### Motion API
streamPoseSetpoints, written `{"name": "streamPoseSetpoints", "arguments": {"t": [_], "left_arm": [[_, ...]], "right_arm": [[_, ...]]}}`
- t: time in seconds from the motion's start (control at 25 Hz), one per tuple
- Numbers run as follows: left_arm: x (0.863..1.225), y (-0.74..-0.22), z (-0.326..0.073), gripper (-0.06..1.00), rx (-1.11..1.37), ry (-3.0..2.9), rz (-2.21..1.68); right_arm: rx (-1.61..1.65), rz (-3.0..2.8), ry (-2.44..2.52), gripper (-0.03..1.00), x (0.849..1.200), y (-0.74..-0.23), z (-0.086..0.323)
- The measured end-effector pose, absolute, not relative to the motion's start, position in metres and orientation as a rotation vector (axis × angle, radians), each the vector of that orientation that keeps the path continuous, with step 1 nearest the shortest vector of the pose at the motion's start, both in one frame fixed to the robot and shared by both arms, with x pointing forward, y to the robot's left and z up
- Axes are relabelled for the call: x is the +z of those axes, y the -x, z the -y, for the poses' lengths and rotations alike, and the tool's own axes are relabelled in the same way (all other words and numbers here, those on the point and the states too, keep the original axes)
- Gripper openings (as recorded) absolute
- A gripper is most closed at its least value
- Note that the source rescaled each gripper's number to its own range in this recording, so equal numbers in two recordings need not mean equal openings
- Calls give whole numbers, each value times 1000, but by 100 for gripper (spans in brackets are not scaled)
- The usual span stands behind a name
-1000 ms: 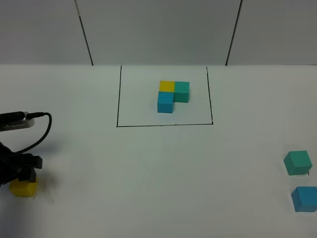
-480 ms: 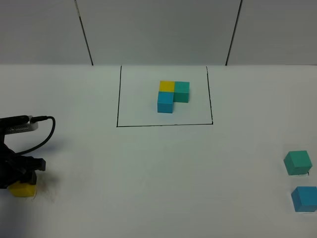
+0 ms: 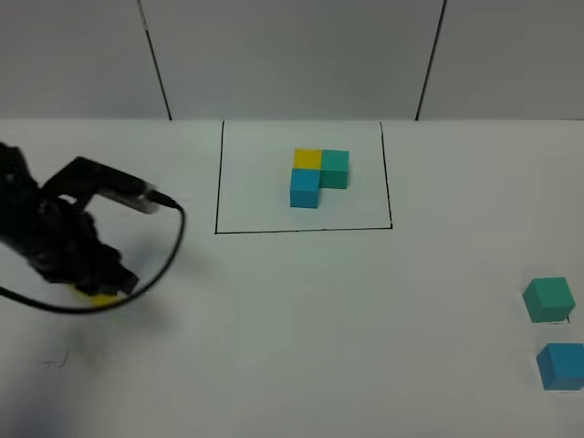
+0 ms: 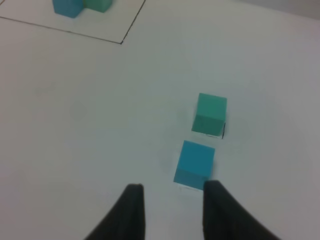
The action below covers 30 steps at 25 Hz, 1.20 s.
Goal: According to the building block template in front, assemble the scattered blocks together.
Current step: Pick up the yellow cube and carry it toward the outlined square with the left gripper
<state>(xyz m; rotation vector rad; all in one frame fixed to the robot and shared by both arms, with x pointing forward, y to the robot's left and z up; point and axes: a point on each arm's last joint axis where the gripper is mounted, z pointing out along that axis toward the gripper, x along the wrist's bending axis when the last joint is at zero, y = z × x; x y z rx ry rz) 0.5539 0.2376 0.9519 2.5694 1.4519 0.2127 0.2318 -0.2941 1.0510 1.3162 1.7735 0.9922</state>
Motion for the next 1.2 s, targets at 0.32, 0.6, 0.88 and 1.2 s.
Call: {"name": "streamPoseSetpoints", "arguments": {"t": [0.32,0.6,0.88,1.2], "left_arm": [[973,-548,-101,0,192,-2854,-252],[940,-556,-33,0,119,-2888,-16],[899,-556,-15,0,-10,-2956,109],[892,-554,-17,0,-53,-2991,130]], "right_arm": [[992,-1773,-1316,0,1051,-232,294],[992,-1773,-1316,0,1051,-232,294],[992,-1773,-1316,0,1051,-232,294],[992,-1773,-1316,0,1051,-232,294]]}}
